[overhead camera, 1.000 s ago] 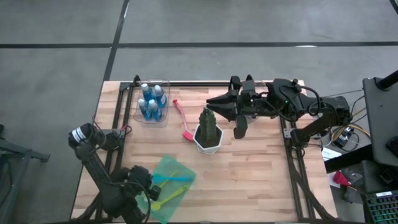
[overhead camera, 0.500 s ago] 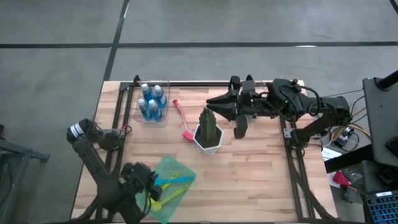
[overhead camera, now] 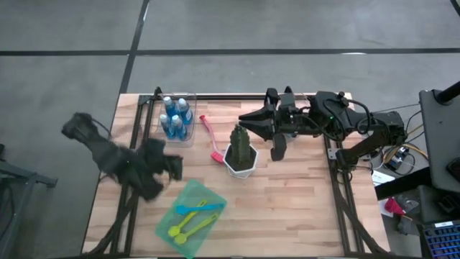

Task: Pick & Place Kitchen Sink Supplies
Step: Put the orange dish brush into the green bin

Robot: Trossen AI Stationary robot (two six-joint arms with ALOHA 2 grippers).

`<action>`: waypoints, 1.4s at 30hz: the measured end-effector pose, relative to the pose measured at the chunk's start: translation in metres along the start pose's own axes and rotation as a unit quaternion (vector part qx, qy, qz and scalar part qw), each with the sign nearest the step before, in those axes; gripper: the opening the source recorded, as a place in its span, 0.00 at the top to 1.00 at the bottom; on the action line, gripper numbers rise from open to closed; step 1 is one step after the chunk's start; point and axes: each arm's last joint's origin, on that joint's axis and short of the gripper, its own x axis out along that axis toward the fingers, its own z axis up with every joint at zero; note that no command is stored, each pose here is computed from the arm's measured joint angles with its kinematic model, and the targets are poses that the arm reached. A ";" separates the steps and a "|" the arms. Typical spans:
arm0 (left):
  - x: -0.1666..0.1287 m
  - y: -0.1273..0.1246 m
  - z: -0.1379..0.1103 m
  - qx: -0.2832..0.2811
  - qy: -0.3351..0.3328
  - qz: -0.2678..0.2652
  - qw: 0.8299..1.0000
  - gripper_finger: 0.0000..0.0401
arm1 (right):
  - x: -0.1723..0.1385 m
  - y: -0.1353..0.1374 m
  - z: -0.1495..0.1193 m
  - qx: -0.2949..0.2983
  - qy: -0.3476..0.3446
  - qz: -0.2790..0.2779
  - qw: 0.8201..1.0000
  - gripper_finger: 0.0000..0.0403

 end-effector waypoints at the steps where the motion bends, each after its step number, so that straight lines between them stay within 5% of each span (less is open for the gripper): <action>1: -0.001 0.002 0.013 0.005 -0.004 -0.013 1.000 0.81 | 0.000 0.000 0.000 0.000 0.001 0.000 1.000 0.84; 6: -0.008 0.009 0.071 -0.014 -0.032 -0.091 0.995 0.72 | 0.000 0.000 -0.002 -0.002 0.013 -0.002 1.000 0.84; 14: 0.013 0.028 0.143 0.000 -0.046 -0.119 0.992 0.47 | -0.002 -0.001 -0.007 -0.008 0.042 -0.008 0.999 0.84; 21: 0.049 0.034 0.196 0.049 -0.035 -0.206 0.977 0.43 | -0.007 -0.001 -0.006 -0.012 0.056 0.005 0.998 0.84; 34: 0.133 0.051 0.241 -0.067 0.009 -0.164 0.984 0.43 | -0.053 -0.004 0.012 -0.061 0.092 -0.005 0.994 0.84; 42: 0.177 0.046 0.237 -0.103 0.071 -0.124 0.984 0.43 | -0.083 -0.007 0.022 -0.082 0.104 -0.034 0.991 0.84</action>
